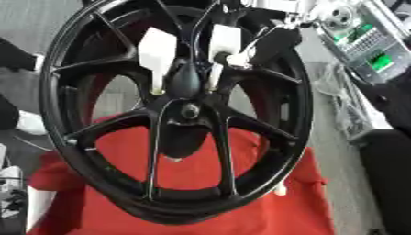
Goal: Pull the pin out of the wheel hub.
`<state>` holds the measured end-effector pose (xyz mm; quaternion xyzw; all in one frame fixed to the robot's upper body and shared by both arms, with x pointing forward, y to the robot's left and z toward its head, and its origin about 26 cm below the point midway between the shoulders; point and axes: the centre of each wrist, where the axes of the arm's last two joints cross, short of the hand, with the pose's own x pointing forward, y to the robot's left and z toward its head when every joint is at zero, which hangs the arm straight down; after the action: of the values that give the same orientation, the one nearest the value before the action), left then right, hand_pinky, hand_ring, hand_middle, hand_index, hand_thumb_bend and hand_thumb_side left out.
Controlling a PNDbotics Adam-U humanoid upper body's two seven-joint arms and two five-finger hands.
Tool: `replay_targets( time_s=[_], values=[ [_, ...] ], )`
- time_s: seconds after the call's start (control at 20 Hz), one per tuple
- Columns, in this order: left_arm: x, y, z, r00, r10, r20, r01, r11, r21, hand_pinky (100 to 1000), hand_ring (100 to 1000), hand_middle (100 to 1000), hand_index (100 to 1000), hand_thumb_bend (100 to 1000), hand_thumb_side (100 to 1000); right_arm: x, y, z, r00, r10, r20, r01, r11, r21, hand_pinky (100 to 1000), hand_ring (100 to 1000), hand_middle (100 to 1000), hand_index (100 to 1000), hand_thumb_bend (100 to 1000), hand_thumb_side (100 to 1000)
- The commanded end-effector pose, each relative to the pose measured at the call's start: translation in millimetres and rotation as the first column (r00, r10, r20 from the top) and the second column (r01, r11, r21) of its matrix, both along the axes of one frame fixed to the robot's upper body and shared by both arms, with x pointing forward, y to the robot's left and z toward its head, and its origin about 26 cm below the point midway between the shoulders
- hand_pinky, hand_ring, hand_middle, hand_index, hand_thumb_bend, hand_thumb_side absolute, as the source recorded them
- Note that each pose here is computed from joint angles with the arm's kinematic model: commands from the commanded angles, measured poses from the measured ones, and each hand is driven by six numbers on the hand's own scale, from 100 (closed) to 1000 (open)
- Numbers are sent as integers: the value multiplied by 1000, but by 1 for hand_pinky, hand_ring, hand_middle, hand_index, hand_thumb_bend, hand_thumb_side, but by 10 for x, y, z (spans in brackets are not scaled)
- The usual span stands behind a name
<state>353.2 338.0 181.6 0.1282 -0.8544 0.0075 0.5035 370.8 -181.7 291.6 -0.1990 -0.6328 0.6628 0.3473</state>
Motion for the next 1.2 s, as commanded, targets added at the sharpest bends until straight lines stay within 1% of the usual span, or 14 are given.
replay_targets(
  time_s=[0.05, 0.4, 0.5, 0.65, 0.85, 0.9, 1.0, 1.2],
  values=[
    [3, 1, 101, 1000, -6, 26, 5, 1000, 21, 651, 871, 786, 826, 199, 853, 0, -73, 91, 999, -26, 22, 26, 1000, 1, 856, 729, 514, 712, 272, 420],
    [6, -8, 103, 1000, -9, 27, 9, 1000, 21, 651, 871, 787, 825, 199, 853, 18, -82, 58, 999, -31, 15, 32, 999, -18, 845, 724, 508, 708, 295, 462],
    [6, -8, 101, 1000, -10, 26, 9, 1000, 22, 651, 872, 787, 825, 198, 853, 26, -92, 51, 999, -36, 14, 36, 999, -21, 841, 717, 498, 696, 271, 461],
    [6, -7, 95, 1000, -9, 23, 9, 1000, 23, 651, 872, 788, 825, 198, 854, 27, -105, 58, 999, -40, 15, 41, 999, -9, 835, 706, 483, 680, 246, 435],
    [7, -6, 92, 1000, -9, 21, 9, 1000, 25, 651, 872, 788, 825, 198, 854, 21, -106, 86, 999, -42, 18, 42, 999, 18, 818, 681, 451, 642, 175, 395],
    [7, -5, 91, 1000, -9, 20, 9, 1000, 25, 651, 872, 788, 825, 198, 854, 20, -106, 94, 999, -43, 18, 43, 999, 26, 812, 670, 442, 631, 140, 379],
    [8, -3, 87, 1000, -8, 19, 7, 1000, 25, 651, 873, 788, 825, 197, 856, 15, -107, 106, 999, -43, 16, 42, 998, 42, 796, 646, 426, 613, 100, 354],
    [10, -1, 82, 1000, -7, 16, 6, 1000, 26, 651, 873, 788, 825, 197, 856, -4, -102, 132, 999, -34, 8, 34, 998, 60, 774, 619, 410, 596, 100, 327]
  ],
)
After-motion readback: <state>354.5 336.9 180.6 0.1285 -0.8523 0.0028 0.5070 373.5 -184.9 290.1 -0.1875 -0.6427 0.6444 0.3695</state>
